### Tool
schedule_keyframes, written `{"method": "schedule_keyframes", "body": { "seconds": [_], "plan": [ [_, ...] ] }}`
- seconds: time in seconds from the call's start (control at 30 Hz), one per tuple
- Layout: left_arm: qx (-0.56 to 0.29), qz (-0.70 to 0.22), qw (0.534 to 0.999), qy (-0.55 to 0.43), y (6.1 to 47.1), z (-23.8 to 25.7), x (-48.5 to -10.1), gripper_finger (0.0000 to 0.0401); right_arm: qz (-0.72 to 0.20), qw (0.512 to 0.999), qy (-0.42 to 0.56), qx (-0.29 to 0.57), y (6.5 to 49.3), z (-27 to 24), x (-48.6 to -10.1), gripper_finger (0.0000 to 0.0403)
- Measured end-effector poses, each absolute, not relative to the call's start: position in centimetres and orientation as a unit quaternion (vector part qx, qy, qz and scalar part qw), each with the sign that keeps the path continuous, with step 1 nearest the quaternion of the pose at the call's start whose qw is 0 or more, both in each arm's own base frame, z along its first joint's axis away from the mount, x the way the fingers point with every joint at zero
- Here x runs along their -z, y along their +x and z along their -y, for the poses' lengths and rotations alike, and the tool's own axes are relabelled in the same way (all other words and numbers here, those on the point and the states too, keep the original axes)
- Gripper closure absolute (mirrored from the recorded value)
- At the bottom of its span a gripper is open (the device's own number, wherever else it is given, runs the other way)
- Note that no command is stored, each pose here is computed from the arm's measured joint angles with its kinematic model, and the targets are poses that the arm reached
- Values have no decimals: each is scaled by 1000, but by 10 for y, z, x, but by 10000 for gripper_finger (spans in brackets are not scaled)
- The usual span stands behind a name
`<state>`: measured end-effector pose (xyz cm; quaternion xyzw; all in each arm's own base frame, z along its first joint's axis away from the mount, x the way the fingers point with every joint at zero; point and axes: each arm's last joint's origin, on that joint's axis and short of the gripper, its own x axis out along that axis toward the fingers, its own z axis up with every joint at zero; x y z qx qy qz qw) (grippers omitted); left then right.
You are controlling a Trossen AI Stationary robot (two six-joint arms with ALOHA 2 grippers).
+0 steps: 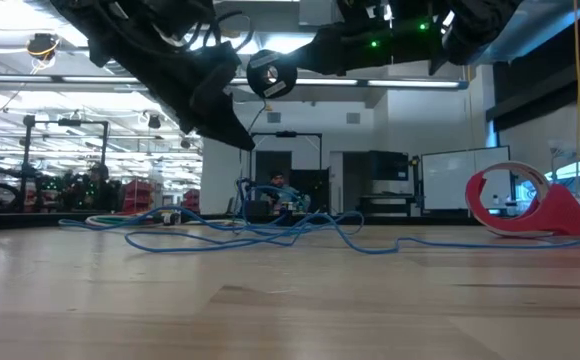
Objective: Coil cords
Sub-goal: Coil the blue wire onto the spool
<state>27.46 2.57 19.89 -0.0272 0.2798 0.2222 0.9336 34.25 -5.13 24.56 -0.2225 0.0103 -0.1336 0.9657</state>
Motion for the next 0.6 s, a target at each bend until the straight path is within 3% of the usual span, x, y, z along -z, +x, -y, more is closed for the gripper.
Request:
{"method": "schedule_keyframes", "body": {
  "seconds": [0.6],
  "plan": [
    [-209, -165, 962, -66, 287, -18, -220, 400, 56, 986, -109, 114, 342, 49, -255, 398]
  ]
}}
